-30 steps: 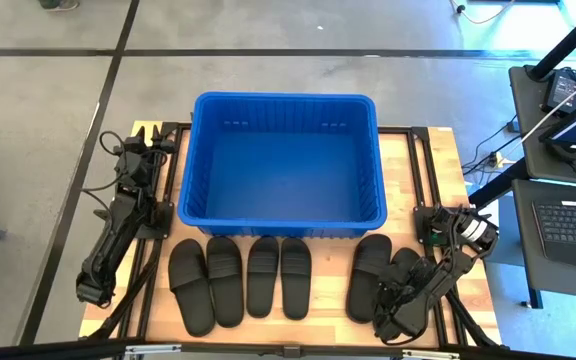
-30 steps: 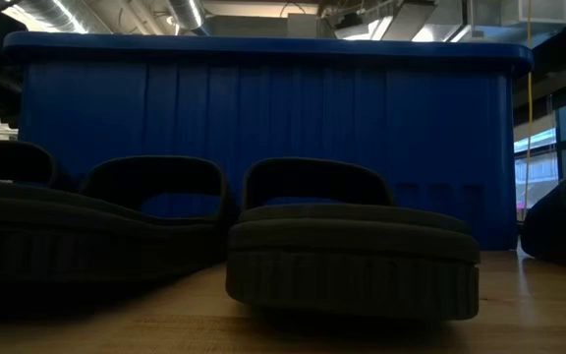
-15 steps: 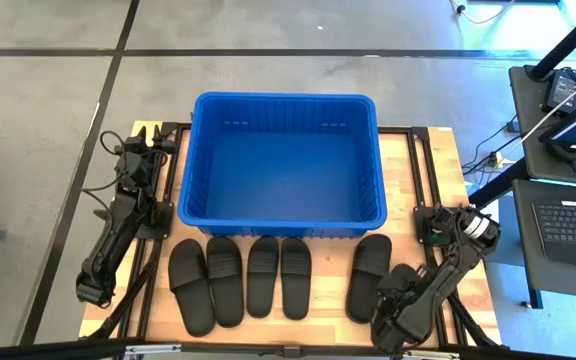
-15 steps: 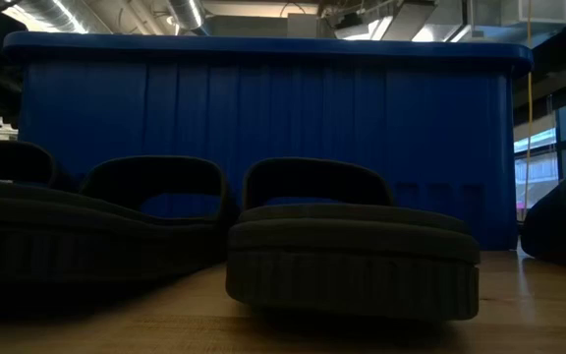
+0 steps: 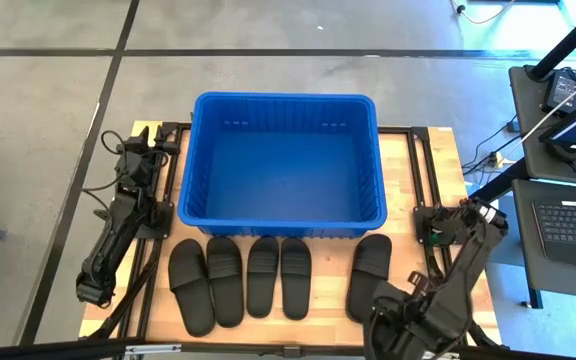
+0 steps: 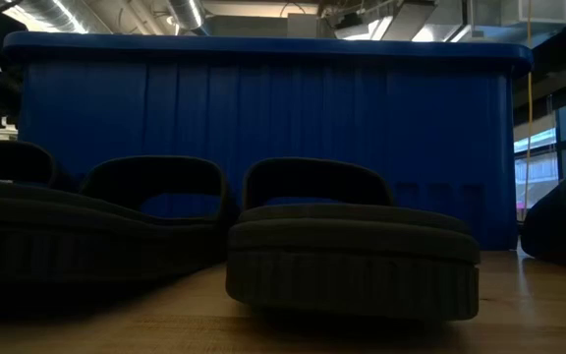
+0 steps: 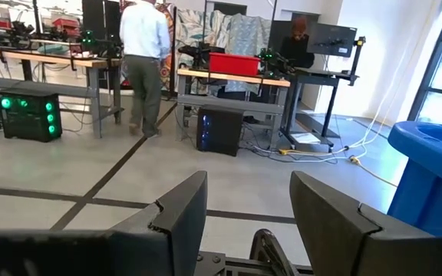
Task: Pick and place slides into bin
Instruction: Put the black slides into the blue organizer bin
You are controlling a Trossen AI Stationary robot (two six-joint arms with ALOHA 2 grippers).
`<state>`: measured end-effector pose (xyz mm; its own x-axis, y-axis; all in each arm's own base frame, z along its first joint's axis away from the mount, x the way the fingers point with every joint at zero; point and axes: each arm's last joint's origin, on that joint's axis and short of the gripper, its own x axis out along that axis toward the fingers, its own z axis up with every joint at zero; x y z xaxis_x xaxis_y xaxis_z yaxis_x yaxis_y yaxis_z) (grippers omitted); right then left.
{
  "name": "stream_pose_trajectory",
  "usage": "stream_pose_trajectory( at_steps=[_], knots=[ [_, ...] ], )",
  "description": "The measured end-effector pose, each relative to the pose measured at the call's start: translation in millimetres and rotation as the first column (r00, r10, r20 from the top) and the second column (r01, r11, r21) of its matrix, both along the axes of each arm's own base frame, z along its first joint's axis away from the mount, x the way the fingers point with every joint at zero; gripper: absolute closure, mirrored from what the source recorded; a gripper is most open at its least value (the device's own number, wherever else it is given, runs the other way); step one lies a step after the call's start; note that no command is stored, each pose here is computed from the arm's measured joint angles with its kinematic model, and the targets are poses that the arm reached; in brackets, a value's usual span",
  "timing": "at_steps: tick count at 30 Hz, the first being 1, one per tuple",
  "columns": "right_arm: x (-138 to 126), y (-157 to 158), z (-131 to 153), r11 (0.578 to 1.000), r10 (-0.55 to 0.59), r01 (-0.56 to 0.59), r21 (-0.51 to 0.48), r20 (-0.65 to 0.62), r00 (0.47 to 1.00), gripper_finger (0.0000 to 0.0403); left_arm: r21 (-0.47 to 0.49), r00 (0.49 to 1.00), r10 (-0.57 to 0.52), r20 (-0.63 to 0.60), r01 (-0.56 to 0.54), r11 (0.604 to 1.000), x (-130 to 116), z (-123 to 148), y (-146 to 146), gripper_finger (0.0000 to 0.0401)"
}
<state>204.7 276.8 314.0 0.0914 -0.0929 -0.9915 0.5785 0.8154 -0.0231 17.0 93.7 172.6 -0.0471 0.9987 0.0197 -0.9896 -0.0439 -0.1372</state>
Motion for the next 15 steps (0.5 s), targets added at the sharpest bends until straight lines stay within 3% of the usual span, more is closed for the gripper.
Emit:
stream_pose_trajectory(
  at_steps=[4,7,11,15],
  knots=[
    [10.9,-3.6,40.0,0.997,0.073,-0.066,-0.037,0.264,0.962,0.0386,0.000,1.000,0.000,-0.001,0.000,1.000,0.0,0.0,0.0,0.0219],
    [22.4,-15.5,67.7,0.964,0.215,-0.109,-0.243,0.469,0.856,0.0386,-0.001,1.000,0.000,-0.001,0.000,1.000,0.0,-0.1,0.0,0.0219],
    [41.8,-42.8,100.7,0.823,0.441,-0.117,-0.556,0.496,0.748,0.0386,0.000,1.000,0.000,-0.002,0.000,1.000,0.0,0.0,0.0,0.0219],
    [64.6,-84.1,128.2,0.679,0.536,-0.115,-0.725,0.383,0.752,0.0386,0.000,1.000,0.000,-0.002,0.000,1.000,0.0,0.1,0.0,0.0219]
  ],
)
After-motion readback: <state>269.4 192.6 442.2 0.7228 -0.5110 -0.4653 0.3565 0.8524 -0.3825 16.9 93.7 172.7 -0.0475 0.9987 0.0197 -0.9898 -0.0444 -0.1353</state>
